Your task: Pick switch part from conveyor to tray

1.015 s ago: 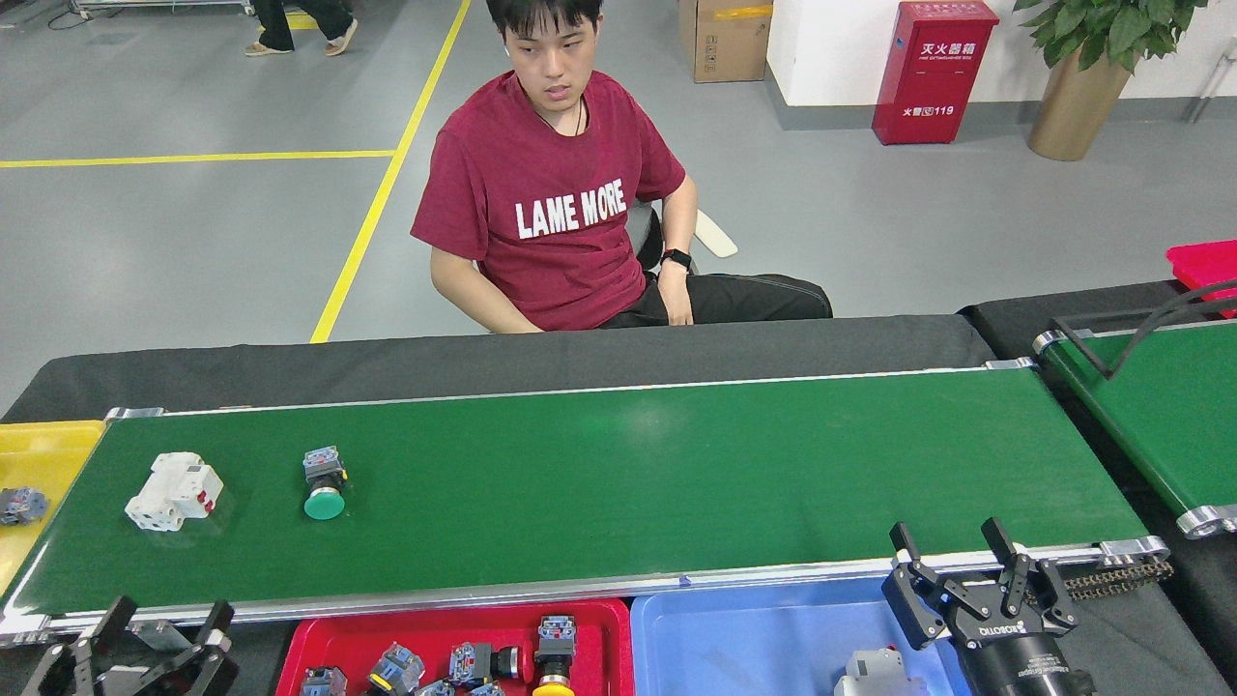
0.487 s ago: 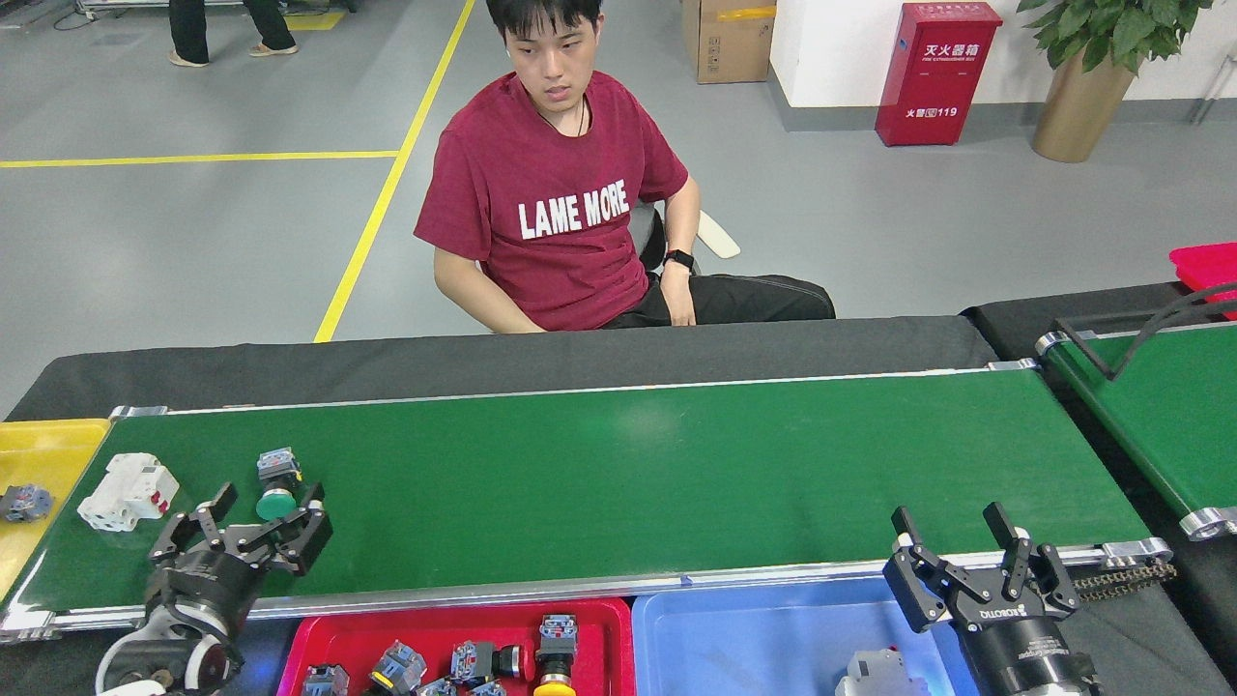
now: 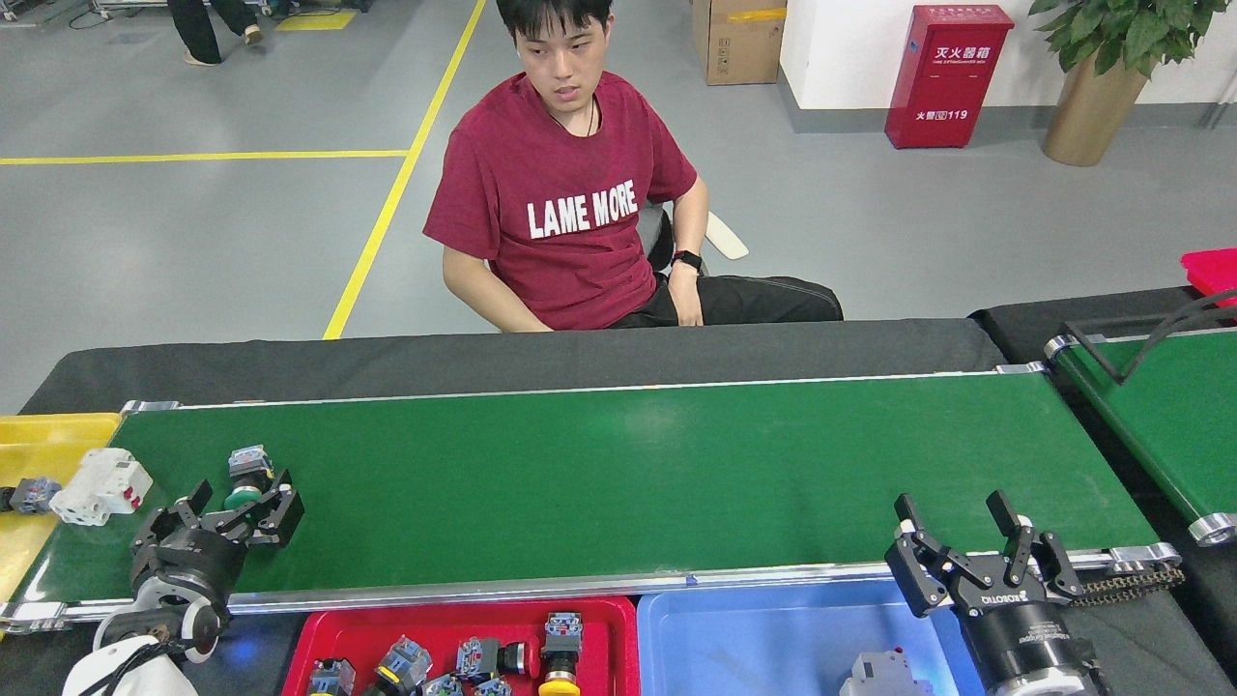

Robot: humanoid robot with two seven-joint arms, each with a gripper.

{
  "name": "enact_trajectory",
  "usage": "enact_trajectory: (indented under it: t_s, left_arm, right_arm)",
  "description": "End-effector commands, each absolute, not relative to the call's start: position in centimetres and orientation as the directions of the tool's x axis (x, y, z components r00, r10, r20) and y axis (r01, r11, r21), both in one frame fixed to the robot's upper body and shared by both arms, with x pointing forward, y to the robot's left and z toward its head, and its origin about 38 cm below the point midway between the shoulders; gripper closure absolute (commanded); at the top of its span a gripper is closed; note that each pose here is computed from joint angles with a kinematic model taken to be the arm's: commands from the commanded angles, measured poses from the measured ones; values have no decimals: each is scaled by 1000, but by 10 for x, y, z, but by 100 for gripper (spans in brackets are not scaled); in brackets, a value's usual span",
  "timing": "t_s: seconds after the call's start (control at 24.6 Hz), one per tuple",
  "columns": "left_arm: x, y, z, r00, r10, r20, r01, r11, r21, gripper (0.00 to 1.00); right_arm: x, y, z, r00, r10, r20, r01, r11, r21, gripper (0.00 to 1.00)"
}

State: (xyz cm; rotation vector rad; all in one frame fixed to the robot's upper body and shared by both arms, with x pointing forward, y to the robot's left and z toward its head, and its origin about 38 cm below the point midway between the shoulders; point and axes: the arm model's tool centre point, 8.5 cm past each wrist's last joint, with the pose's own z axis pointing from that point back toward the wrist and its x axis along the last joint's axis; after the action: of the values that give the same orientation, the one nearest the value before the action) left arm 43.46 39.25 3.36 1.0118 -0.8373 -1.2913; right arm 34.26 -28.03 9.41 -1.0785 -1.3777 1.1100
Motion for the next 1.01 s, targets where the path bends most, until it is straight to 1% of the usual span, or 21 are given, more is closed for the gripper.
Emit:
enact_trajectory:
  t_s: [0.0,0.16,0.2,0.24,0.37,0.45,0.49,0.53,0.57,0.61,0.65,0.69,0.77,0.89,0.97]
  left_arm:
    - [443,396,46,140,-989,-47,320,1,948,91]
    - [440,394,49,128,-991,-51,275,-14,961,97]
    - [437,392,53,112,-992,-53,259,-22,966,97]
    - [429,386,57,71,-996,-51,237,-33,971,97]
    - [386,353,72,-161,-985,-56,153,-81,985,95]
    - [336,319,73,-393,-917,-74,118,-131,984,90]
    - [313,305,77,-485,-872,-69,97,-132,986,85]
    - [298,302,77,-494,-868,-51,96,-113,989,81]
    - [278,299,77,-502,-865,-12,102,-73,992,67]
    - [264,298,72,-501,-865,27,124,-41,991,38]
    - [257,296,66,-497,-866,49,145,-28,989,8]
    - [254,292,62,-492,-868,65,153,-12,988,0]
    - [251,287,58,-487,-869,89,162,11,987,0]
    - [250,288,59,-480,-872,96,157,22,987,0]
    - [253,291,62,-451,-886,103,137,45,989,0]
  right_arm:
    - [346,-283,102,-82,983,162,62,167,-984,2]
    - [346,-283,103,-82,983,164,64,169,-984,2]
    - [346,-283,103,-83,983,162,64,167,-984,2]
    - [346,-283,103,-82,983,162,65,167,-984,2]
    - [346,-283,103,-81,983,162,65,168,-984,2]
    - [346,-284,103,-75,984,161,65,166,-984,2]
    - [346,-284,103,-67,985,162,63,166,-984,2]
    - [346,-285,103,-62,985,162,65,166,-984,2]
    - [346,-287,103,-47,986,163,65,166,-984,2]
    - [346,-289,103,-28,986,163,66,164,-984,2]
    - [346,-291,102,-18,987,160,63,161,-985,2]
    - [345,-292,102,-13,987,159,62,160,-985,2]
    - [344,-296,101,-11,989,146,54,146,-988,2]
    - [343,-302,101,-10,992,125,44,125,-991,2]
    - [337,-305,95,-7,993,116,22,116,-993,2]
